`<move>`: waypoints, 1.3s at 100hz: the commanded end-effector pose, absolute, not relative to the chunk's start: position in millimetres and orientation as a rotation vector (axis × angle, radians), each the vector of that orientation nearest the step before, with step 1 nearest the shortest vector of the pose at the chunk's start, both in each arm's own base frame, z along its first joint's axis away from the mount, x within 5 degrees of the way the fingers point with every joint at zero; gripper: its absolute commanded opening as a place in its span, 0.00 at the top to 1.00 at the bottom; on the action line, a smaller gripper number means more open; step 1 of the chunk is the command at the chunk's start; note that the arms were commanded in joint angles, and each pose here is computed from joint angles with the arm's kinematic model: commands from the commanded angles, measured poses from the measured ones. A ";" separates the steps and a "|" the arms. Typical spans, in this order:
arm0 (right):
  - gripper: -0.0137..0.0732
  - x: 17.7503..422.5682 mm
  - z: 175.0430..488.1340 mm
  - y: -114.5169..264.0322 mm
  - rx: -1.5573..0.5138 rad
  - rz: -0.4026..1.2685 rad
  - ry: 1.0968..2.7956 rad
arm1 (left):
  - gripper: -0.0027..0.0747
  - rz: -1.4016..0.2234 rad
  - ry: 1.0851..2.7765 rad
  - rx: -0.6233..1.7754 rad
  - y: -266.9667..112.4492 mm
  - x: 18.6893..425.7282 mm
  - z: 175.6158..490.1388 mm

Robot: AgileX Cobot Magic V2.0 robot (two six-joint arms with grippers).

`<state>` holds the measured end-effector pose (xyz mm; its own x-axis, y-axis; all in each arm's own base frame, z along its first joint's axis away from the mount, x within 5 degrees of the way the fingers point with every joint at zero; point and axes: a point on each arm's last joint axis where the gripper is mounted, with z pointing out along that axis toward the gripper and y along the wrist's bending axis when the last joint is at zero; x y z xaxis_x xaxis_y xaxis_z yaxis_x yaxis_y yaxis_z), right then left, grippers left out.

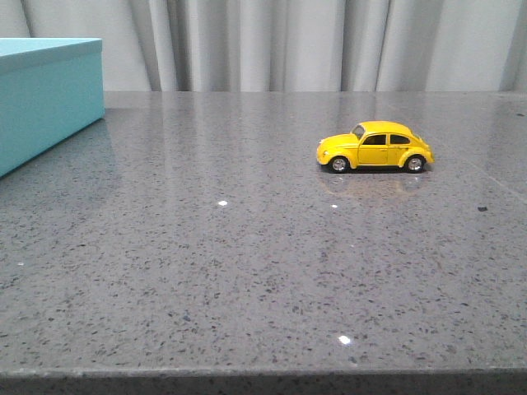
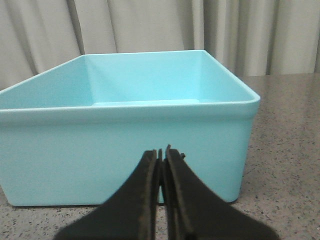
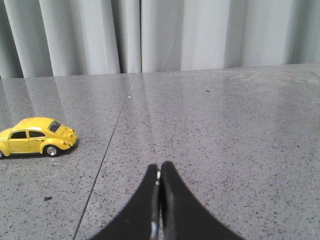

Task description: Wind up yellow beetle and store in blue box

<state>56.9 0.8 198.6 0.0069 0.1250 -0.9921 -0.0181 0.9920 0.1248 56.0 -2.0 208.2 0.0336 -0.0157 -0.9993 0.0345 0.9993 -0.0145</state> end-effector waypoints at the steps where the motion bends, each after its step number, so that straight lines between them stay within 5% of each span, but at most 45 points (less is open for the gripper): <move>1: 0.92 52.0 221.2 0.8 0.077 0.114 1.443 | 0.99 -0.075 1.423 -0.017 -1.7 52.6 216.9; 63: 0.90 67.4 304.1 -0.3 0.091 0.091 1.591 | 0.98 -0.100 1.456 -0.030 -3.0 71.6 303.0; 72: 0.81 73.3 309.4 0.1 0.088 0.094 1.609 | 0.90 -0.100 1.468 -0.030 -3.3 78.9 313.5; 86: 0.56 82.5 311.8 0.3 0.090 0.092 1.644 | 0.58 -0.099 1.495 -0.031 -3.7 92.5 325.0; 95: 0.45 87.4 313.3 0.4 0.091 0.091 1.663 | 0.47 -0.098 1.512 -0.032 -4.0 100.1 328.7; 130: 0.41 98.1 319.6 0.6 0.093 0.089 1.699 | 0.46 -0.096 1.518 -0.035 -4.1 111.3 335.2</move>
<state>96.0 0.1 301.4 -0.2257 0.1264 -0.9660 0.0290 0.9920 0.1230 110.2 -4.3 315.8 -0.0632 -0.0593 -0.9962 0.0369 0.9974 -0.0617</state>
